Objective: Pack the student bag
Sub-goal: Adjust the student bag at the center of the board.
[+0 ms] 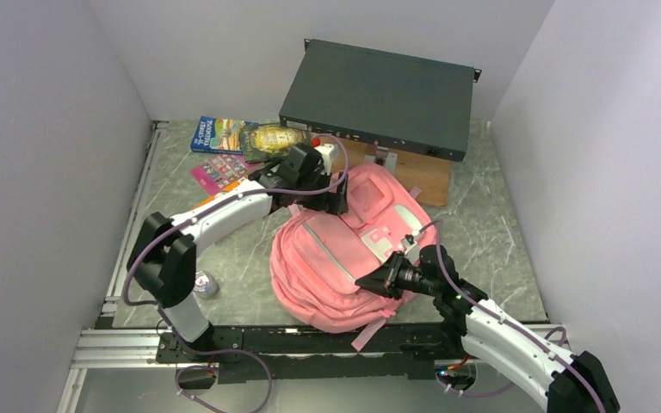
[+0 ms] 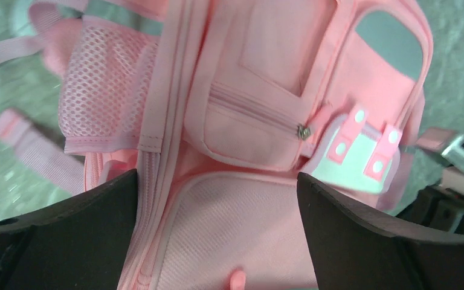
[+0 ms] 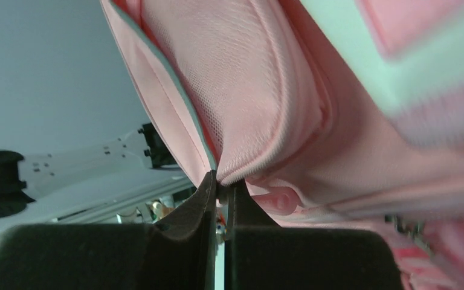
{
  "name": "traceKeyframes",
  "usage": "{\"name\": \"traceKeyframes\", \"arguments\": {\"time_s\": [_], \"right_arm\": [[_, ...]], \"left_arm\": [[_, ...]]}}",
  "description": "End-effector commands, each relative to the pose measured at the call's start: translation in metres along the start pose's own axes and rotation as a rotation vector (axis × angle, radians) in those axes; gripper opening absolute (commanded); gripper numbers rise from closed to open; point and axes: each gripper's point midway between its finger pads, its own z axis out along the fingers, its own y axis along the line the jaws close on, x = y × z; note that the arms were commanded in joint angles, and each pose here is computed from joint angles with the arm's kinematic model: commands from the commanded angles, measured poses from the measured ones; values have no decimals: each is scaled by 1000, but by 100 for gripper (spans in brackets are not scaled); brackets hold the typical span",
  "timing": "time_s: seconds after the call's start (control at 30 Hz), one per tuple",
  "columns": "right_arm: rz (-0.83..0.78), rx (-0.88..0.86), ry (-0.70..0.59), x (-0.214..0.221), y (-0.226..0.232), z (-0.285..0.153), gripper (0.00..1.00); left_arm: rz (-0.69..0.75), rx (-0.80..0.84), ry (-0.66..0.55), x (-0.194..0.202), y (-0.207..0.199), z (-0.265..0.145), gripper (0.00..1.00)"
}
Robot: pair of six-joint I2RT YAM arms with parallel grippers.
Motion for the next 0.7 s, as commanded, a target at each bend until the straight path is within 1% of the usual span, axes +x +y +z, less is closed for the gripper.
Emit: {"name": "traceKeyframes", "arguments": {"time_s": [0.0,0.07,0.13,0.17,0.2,0.23,0.27,0.3,0.4,0.5,0.53,0.6,0.63,0.67], "right_arm": [[29,-236,-206,-42,62,0,0],[58,-267,-214,-46,64,2,0],[84,-287,-215,-48,67,5,0],[93,-304,-216,-50,71,5,0],[89,-323,-218,-51,76,5,0],[77,-333,-218,-51,81,4,0],[64,-334,-223,-52,85,4,0],[55,-321,-233,-54,85,4,0],[25,-249,-263,-55,77,0,0],[-1,-226,-279,-50,73,-8,0],[2,-216,-279,-48,69,-9,0],[9,-177,-274,-44,59,-12,0],[16,-137,-277,-44,51,-12,0],[22,-108,-290,-44,44,-14,0]], "left_arm": [[62,-130,-58,3,10,-66,100],[50,-138,-45,21,15,-85,100],[31,-133,-51,33,16,-102,95],[16,-102,-51,40,12,-108,92],[6,-61,-56,46,6,-112,92],[-4,-26,-55,54,2,-114,93],[-17,-3,-61,59,0,-115,98],[-16,12,-71,61,0,-114,100],[16,21,-61,62,2,-96,100],[54,74,3,53,-9,-62,100],[56,62,36,51,-10,-48,100],[55,-58,66,41,0,-27,100],[48,-132,59,33,8,-22,100],[45,-203,21,19,15,-23,100]]}}
